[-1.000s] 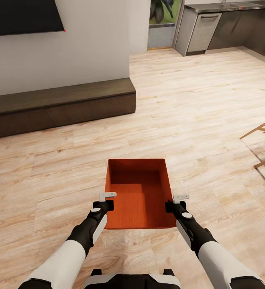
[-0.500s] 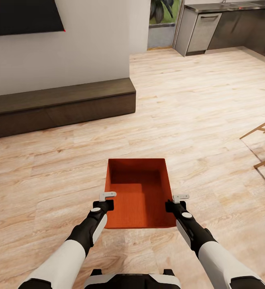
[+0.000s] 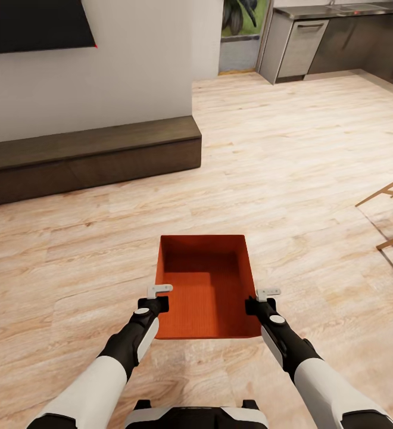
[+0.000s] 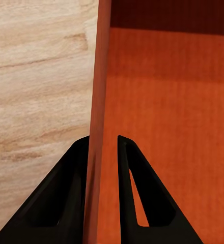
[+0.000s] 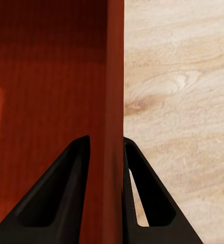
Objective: Move the two storage containers from the living room to the garage. In the garage, place one container on the floor and stack the other container on top of it (either order is fine).
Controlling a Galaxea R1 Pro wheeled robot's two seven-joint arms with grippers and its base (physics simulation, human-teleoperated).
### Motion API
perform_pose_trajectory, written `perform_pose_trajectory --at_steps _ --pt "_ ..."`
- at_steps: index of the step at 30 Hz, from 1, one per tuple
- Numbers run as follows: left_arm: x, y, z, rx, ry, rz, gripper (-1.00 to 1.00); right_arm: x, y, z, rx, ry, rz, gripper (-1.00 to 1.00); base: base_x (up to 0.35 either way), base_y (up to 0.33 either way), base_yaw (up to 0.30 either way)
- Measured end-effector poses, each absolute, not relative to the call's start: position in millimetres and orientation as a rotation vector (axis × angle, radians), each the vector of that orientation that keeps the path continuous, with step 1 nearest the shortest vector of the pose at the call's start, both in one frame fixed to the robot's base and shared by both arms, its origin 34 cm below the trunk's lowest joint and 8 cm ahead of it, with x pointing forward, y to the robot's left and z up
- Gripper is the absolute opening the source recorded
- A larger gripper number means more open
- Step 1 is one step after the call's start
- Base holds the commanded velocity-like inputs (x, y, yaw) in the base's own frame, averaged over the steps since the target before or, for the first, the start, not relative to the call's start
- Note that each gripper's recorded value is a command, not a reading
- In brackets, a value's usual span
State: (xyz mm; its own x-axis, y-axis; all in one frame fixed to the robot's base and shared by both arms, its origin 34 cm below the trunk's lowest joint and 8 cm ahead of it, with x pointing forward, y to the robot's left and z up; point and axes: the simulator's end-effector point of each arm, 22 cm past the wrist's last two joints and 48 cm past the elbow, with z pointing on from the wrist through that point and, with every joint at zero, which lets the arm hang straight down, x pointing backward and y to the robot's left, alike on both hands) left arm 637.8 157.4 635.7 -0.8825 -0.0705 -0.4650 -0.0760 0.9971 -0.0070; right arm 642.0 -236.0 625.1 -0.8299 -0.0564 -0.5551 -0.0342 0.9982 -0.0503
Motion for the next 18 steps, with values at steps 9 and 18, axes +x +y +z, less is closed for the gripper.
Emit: perform_pose_trajectory --at_steps 9,18 --pt "643 158 643 -0.104 2.643 0.015 -1.00 647 -236 632 -0.063 2.537 -0.052 -1.00 0.000 0.000 0.000" --pt "648 158 650 -0.104 2.629 0.014 -1.00 652 -236 640 -0.062 2.523 -0.052 -1.00 0.000 0.000 0.000"
